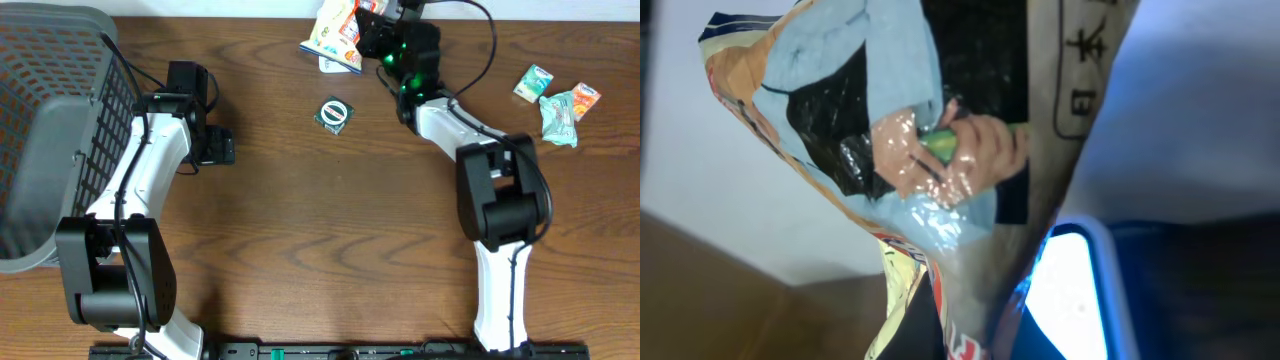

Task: Scan the item barcode
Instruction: 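Carry the yellow bag to the far right and release it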

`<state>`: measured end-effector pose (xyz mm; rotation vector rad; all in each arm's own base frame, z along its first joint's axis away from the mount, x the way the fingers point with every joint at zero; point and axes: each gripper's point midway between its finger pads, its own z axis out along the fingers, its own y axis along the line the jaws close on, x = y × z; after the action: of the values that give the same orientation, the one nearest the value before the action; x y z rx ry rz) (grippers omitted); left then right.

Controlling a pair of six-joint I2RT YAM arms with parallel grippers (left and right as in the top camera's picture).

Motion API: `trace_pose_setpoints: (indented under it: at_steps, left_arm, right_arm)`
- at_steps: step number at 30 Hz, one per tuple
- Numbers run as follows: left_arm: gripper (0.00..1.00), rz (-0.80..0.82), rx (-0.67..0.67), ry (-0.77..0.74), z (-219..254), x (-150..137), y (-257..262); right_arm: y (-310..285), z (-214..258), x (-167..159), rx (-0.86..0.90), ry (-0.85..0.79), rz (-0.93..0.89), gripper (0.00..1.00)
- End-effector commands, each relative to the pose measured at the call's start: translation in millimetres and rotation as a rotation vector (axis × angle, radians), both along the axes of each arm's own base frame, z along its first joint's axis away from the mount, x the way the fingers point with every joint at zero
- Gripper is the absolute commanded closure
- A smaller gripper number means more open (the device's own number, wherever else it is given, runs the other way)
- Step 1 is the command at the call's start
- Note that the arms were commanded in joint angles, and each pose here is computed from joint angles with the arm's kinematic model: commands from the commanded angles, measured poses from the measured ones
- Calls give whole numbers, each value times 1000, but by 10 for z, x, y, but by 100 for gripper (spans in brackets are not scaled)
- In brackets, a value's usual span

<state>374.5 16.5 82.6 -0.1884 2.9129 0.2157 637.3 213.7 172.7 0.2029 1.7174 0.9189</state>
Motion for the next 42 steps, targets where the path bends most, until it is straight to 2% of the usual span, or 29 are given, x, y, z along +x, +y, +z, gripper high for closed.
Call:
trace_pose_setpoints:
  at_steps: [1, 7, 12, 15, 21, 26, 32, 35, 36, 37, 39, 40, 42]
  left_arm:
    - [2, -3, 8, 8, -11, -16, 14]
    - [2, -3, 8, 8, -11, -16, 14]
    - [2, -3, 8, 8, -11, -16, 14]
    - [2, -3, 8, 8, -11, -16, 14]
    - [2, -3, 8, 8, -11, -16, 14]
    - [2, -3, 8, 8, -11, -16, 14]
    - [2, -3, 8, 8, -11, -16, 14]
    - [2, -4, 7, 8, -11, -16, 14]
    - [3, -4, 7, 8, -11, -16, 14]
    - [2, -3, 8, 8, -11, -16, 14]
    - [2, -3, 8, 8, -11, -16, 14]
    - [2, -3, 8, 8, -11, -16, 14]
    - [3, -4, 7, 8, -11, -16, 14]
  right_arm:
    - [58, 291, 159, 62, -62, -35, 99]
    - [98, 307, 215, 61, -62, -32, 99]
    - [66, 548, 235, 60, -113, -4, 99]
    - [-128, 717, 259, -14, -150, -35, 99]
    - [-1092, 955, 244, -233, -52, -193, 99]
    - [-2038, 1051, 1, -427, 81, -328, 99]
    - [-3133, 646, -490, -684, 369, -452, 99]
    - [-3599, 391, -755, -748, 530, -540, 96]
    - [-3703, 338, -820, -758, 566, -561, 93]
    - [-3899, 208, -936, -766, 634, -589, 74]
    - [-3992, 95, -1013, -766, 678, -577, 29]
    - [-4020, 76, -1043, -764, 691, -577, 16]
    - [-4043, 45, -1085, -762, 710, -573, 2]
